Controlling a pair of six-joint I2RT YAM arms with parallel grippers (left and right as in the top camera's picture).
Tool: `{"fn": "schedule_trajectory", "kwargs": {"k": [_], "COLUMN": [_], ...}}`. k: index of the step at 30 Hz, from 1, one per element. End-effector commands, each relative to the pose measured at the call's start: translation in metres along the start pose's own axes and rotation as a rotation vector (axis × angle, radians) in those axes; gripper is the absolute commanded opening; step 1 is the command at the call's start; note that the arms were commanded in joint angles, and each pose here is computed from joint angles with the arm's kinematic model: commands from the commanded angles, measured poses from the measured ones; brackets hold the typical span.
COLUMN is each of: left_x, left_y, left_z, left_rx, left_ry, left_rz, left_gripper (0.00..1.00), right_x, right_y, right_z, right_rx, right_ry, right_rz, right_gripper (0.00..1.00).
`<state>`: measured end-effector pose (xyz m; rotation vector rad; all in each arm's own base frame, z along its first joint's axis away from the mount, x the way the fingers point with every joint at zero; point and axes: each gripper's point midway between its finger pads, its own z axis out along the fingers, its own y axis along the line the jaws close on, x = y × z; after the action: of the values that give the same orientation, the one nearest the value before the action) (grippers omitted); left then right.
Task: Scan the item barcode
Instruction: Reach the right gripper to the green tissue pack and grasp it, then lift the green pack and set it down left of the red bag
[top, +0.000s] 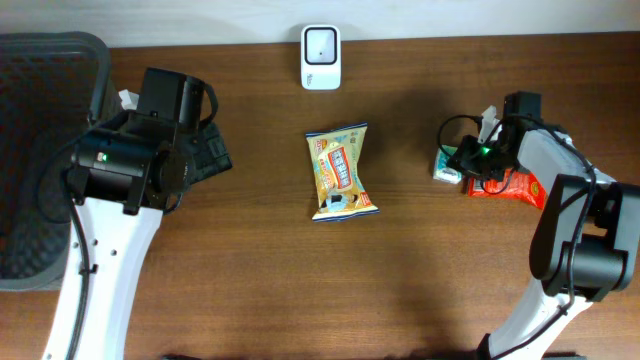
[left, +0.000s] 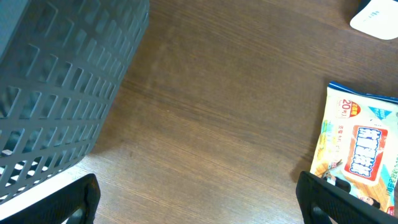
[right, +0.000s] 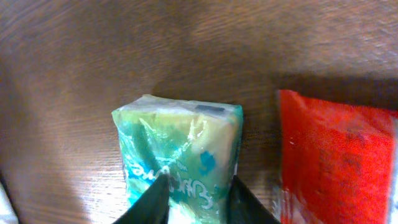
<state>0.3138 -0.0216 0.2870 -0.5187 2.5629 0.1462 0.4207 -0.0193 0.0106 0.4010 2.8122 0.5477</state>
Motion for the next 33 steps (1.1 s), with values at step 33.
{"fn": "schedule_trajectory", "kwargs": {"k": [33], "left_x": [-0.003], "left_y": [0.002], "left_z": [-0.007], "left_rx": [0.010], "left_ry": [-0.019], "left_rz": [-0.008], "left_gripper": [0.99], "right_x": [0.003], "right_y": [0.040], "right_z": [-0.062], "right_rx": [0.178], "right_ry": [0.199], "right_rz": [-0.015], "right_gripper": [0.35]}}
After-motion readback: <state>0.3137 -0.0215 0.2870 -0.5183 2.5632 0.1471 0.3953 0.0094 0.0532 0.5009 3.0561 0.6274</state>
